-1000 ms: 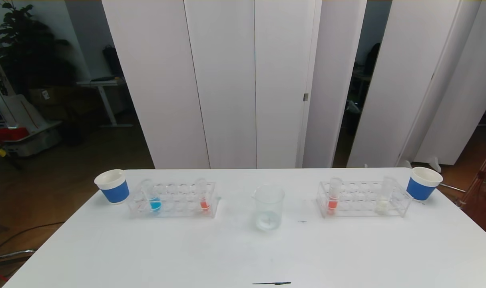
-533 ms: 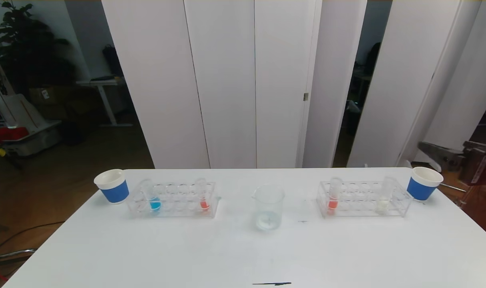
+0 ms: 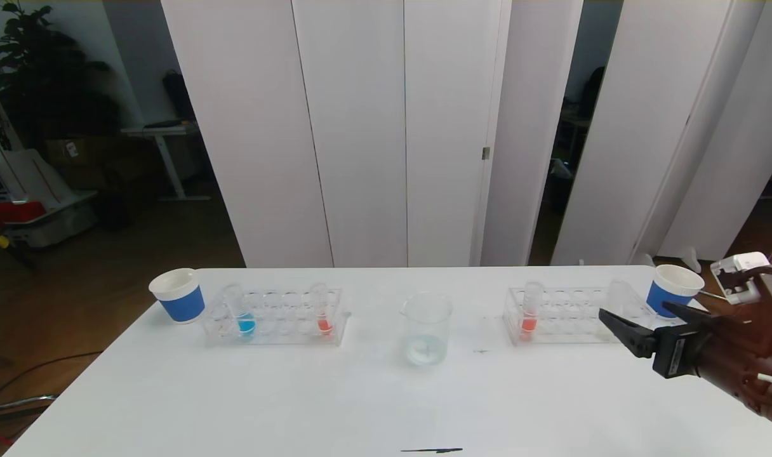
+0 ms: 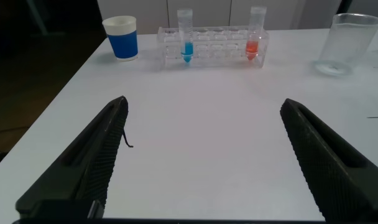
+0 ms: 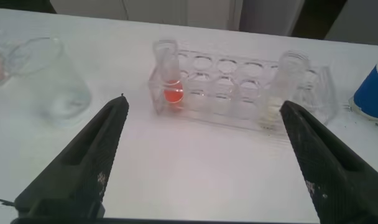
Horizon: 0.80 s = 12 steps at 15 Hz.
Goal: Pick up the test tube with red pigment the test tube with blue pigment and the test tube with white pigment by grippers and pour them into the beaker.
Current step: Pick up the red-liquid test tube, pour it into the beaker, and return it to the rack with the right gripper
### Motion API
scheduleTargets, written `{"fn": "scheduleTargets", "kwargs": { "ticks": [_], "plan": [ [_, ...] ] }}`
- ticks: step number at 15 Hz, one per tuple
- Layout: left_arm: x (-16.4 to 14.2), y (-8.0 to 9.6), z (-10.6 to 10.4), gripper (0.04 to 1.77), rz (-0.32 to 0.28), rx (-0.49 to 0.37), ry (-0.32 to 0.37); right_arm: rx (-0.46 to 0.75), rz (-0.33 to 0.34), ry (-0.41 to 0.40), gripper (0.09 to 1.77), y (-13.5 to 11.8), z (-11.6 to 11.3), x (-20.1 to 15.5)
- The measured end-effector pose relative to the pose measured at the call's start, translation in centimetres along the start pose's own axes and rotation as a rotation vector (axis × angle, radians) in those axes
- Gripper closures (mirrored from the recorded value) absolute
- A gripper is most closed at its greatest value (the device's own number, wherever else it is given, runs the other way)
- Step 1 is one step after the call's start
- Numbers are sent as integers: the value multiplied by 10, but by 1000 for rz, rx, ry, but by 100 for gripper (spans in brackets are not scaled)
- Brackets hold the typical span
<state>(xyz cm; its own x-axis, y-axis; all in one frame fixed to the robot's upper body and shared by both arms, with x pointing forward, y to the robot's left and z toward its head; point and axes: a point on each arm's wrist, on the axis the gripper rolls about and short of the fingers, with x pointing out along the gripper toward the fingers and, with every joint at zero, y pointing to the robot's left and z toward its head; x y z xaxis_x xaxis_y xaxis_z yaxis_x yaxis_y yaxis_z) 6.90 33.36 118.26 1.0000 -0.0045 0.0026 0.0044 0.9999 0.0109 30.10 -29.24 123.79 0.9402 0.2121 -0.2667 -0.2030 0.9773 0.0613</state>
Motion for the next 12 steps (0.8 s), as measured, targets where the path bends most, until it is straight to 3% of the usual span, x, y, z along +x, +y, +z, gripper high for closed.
{"fn": "scheduleTargets", "kwargs": {
  "ticks": [7, 12],
  "plan": [
    [0, 0, 0, 6, 0, 0, 0, -42, 76, 86, 11, 20, -19, 47],
    [0, 0, 0, 6, -1, 0, 0, -45, 37, 71, 11, 25, -17, 94]
  ]
}}
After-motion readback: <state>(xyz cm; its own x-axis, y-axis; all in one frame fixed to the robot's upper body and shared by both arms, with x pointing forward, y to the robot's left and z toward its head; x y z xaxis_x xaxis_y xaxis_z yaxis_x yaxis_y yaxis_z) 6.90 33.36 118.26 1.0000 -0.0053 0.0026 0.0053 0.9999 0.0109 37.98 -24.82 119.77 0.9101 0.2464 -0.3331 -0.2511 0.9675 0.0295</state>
